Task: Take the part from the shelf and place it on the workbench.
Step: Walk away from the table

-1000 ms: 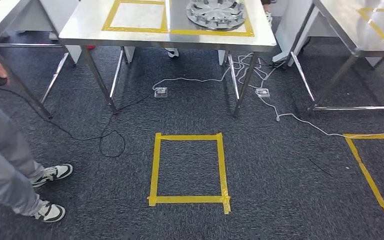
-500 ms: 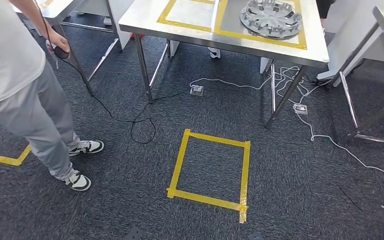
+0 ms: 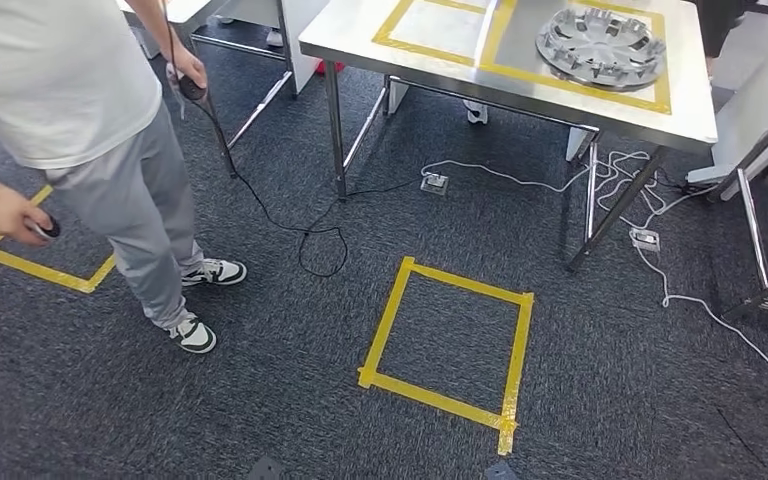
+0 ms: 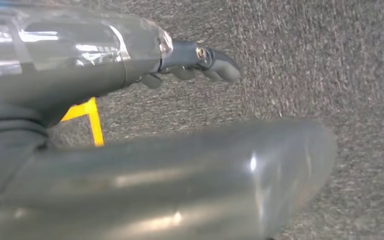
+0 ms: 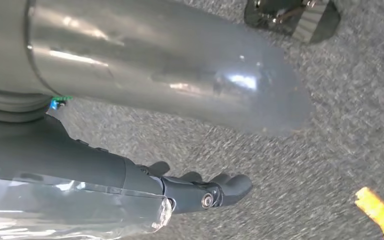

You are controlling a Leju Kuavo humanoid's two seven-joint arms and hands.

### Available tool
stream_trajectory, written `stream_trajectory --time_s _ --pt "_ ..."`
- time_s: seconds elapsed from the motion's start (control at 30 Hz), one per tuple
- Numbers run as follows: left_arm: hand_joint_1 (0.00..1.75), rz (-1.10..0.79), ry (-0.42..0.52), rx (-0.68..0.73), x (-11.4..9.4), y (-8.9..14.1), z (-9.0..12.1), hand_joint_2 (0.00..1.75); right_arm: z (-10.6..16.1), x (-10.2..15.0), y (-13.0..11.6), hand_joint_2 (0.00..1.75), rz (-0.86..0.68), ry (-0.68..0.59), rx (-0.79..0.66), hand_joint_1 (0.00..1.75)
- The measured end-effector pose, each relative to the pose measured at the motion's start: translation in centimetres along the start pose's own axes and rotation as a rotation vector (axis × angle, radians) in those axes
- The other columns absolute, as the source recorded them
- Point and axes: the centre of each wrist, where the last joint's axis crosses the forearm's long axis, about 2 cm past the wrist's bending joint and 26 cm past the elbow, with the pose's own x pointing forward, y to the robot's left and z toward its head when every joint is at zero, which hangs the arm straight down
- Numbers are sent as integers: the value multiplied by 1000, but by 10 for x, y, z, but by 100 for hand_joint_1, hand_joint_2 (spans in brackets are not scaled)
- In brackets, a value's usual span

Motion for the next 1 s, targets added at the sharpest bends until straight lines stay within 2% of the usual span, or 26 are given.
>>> stream_trajectory --time_s 0.27,0.5,1.0 --pt "0 -3 -13 2 5 1 -1 0 0 -7 3 0 15 10 13 0" --pt "0 -1 -20 -2 8 0 -2 0 -1 -3 -1 0 27 14 24 0" --pt "0 -4 -4 -1 2 0 0 0 -1 -2 0 0 54 24 40 0"
